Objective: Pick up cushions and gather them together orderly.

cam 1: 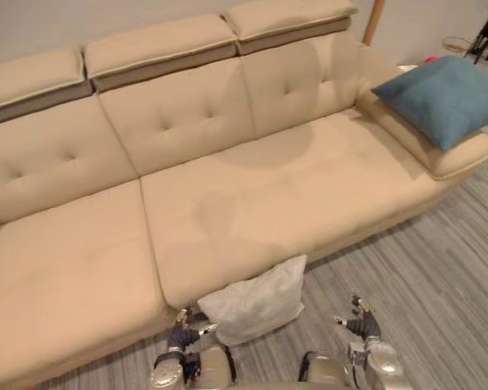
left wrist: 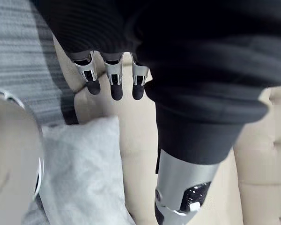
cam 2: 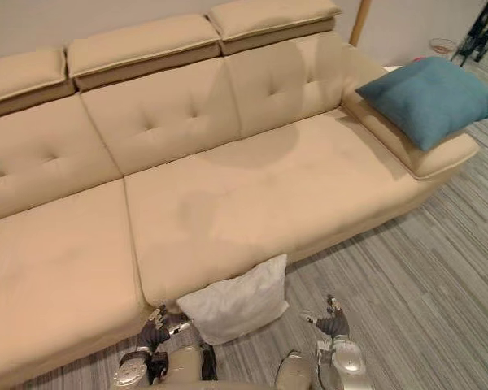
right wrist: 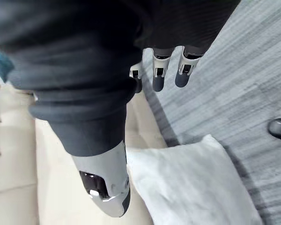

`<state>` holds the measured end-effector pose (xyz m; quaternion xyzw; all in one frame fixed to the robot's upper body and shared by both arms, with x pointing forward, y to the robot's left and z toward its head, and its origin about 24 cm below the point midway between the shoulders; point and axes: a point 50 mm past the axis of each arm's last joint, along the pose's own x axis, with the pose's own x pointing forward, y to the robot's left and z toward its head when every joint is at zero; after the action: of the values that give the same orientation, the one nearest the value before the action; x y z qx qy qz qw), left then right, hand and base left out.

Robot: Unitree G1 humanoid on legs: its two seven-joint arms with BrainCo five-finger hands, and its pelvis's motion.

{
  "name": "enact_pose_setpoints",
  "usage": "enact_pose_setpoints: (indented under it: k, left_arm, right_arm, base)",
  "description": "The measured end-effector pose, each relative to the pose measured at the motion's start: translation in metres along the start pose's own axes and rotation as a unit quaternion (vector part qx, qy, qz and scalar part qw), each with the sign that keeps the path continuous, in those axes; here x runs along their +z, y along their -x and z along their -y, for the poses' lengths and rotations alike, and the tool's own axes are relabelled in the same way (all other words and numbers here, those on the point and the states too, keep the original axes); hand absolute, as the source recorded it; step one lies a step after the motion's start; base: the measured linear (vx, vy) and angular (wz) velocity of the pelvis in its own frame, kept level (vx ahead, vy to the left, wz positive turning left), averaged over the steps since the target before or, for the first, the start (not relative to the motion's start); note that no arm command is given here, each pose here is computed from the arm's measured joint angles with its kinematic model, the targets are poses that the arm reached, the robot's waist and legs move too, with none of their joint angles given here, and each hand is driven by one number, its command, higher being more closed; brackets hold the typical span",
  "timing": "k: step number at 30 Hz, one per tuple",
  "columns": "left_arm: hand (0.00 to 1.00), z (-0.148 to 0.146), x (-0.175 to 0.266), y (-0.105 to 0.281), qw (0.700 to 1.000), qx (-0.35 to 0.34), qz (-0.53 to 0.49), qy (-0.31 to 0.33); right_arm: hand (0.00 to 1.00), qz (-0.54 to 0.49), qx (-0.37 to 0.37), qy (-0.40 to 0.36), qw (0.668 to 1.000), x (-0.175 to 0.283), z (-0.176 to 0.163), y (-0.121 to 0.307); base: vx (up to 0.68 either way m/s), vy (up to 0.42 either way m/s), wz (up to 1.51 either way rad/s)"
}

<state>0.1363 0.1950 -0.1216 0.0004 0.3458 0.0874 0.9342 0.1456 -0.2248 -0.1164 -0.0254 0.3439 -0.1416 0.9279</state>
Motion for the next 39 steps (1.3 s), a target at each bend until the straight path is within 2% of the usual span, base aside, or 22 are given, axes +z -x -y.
enact_pose_setpoints:
  k: [5, 12, 16, 21, 28, 29, 30, 33, 39]
  left_arm:
    - [0.0, -0.022, 0.016, -0.009, 0.999, 0.018, 0.017, -0.043]
    - [0.0, -0.028, 0.086, -0.03, 0.989, 0.038, 0.128, -0.056]
    - [0.0, -0.009, 0.133, -0.041, 0.981, 0.027, 0.192, -0.018]
    - [0.0, 0.025, 0.184, -0.046, 0.967, -0.001, 0.254, 0.021]
    - [0.0, 0.079, 0.266, -0.032, 0.932, -0.058, 0.353, 0.059]
    - [1.0, 0.086, 0.28, -0.026, 0.924, -0.063, 0.371, 0.064]
    - [1.0, 0.093, 0.295, -0.021, 0.916, -0.071, 0.389, 0.068]
    - [1.0, 0.096, 0.316, -0.011, 0.903, -0.063, 0.416, 0.083]
    - [1.0, 0.082, 0.334, 0.001, 0.888, -0.033, 0.451, 0.088]
  right_arm:
    - [0.0, 0.003, -0.003, 0.002, 1.0, 0.007, -0.002, -0.006]
    - [0.0, 0.1, -0.026, 0.021, 0.994, 0.076, -0.006, -0.031]
    - [0.0, 0.155, -0.05, 0.022, 0.986, 0.119, -0.003, -0.04]
    - [0.0, 0.229, -0.058, 0.005, 0.972, 0.179, -0.015, -0.044]
    - [0.0, 0.365, -0.042, -0.018, 0.93, 0.291, -0.042, -0.026]
    - [0.0, 0.385, -0.038, -0.019, 0.922, 0.308, -0.049, -0.02]
    - [1.0, 0.406, -0.027, -0.021, 0.913, 0.325, -0.058, -0.012]
    - [1.0, 0.444, -0.007, -0.044, 0.895, 0.356, -0.078, 0.008]
    - [1.0, 0.48, 0.0, -0.065, 0.875, 0.37, -0.087, 0.028]
  base:
    - [0.04, 0.135, 0.53]
    - [-0.04, 0.052, 0.17]
    - [-0.15, -0.04, -0.04]
    - [-0.16, -0.079, -0.03]
    - [-0.11, -0.113, -0.01]
    - [-0.06, -0.099, 0.0]
    - [-0.06, -0.092, -0.01]
    - [-0.08, -0.081, -0.07]
    - [-0.06, -0.056, -0.05]
